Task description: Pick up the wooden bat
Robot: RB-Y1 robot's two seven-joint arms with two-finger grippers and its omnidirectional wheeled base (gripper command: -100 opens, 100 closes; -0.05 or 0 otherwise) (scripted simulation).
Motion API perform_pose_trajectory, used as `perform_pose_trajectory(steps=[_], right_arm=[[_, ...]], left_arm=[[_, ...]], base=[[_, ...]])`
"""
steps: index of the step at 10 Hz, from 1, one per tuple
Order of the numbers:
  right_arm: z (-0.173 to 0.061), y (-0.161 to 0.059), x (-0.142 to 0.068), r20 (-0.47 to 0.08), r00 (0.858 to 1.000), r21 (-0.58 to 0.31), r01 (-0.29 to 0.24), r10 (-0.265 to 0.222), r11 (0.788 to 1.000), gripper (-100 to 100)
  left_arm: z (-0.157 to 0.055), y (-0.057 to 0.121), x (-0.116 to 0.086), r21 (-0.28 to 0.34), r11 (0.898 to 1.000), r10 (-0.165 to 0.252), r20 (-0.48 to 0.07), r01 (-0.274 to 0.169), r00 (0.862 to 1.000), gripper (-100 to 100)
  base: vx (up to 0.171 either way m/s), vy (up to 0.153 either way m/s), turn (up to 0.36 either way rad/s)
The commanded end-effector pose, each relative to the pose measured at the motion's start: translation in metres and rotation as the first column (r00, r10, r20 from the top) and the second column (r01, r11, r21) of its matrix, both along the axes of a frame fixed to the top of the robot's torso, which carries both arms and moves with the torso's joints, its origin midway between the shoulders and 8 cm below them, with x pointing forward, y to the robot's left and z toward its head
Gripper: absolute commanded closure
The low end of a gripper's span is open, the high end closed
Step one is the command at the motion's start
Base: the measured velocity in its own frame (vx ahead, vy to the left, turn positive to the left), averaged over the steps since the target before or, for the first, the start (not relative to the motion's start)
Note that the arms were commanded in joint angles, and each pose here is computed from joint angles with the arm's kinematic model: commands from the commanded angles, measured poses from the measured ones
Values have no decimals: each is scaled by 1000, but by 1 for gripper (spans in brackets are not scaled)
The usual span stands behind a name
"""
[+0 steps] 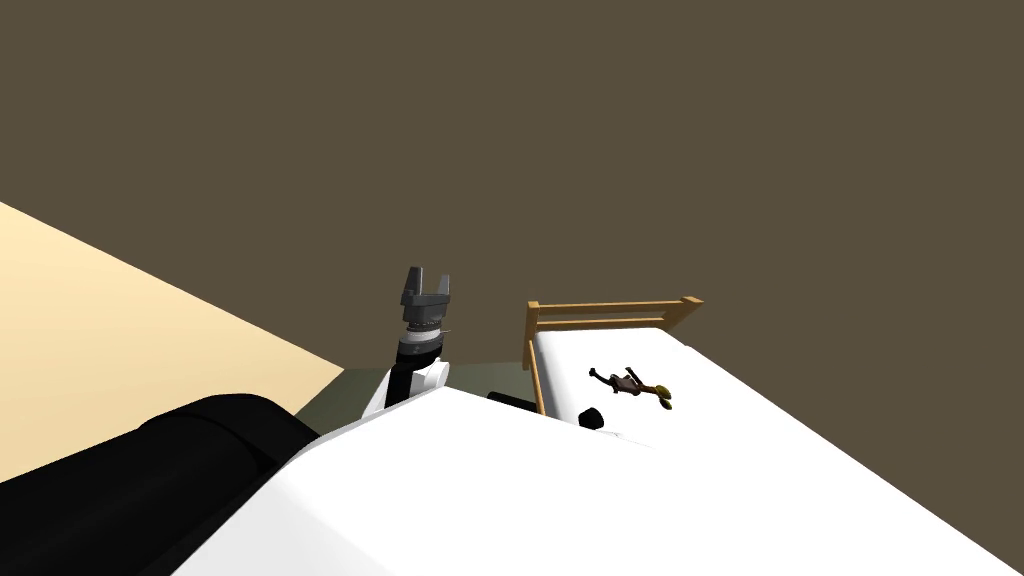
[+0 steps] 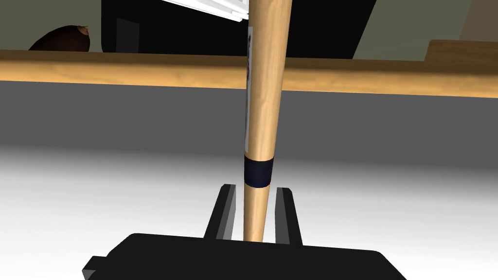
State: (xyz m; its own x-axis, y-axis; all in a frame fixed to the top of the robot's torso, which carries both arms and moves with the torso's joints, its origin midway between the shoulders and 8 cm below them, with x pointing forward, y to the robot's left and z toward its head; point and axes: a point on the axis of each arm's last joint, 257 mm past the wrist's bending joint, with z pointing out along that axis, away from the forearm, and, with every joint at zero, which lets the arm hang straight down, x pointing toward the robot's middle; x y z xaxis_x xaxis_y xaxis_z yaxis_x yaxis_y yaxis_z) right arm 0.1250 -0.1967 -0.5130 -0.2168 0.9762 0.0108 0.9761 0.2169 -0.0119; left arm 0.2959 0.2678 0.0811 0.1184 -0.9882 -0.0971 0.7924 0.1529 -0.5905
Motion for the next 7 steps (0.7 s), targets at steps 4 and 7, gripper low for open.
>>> perform_pose_trajectory(steps=[4, 7], right_arm=[[15, -1, -5, -10, 1000, -3, -4, 4, 1000, 100], [17, -1, -4, -6, 1000, -3, -2, 2, 1000, 0]], left_arm=[[0, 0, 0, 0, 1000, 0, 0, 0, 1000, 0], [0, 0, 0, 0, 1000, 0, 0, 0, 1000, 0]], base=[[9, 2, -4], [7, 0, -4]])
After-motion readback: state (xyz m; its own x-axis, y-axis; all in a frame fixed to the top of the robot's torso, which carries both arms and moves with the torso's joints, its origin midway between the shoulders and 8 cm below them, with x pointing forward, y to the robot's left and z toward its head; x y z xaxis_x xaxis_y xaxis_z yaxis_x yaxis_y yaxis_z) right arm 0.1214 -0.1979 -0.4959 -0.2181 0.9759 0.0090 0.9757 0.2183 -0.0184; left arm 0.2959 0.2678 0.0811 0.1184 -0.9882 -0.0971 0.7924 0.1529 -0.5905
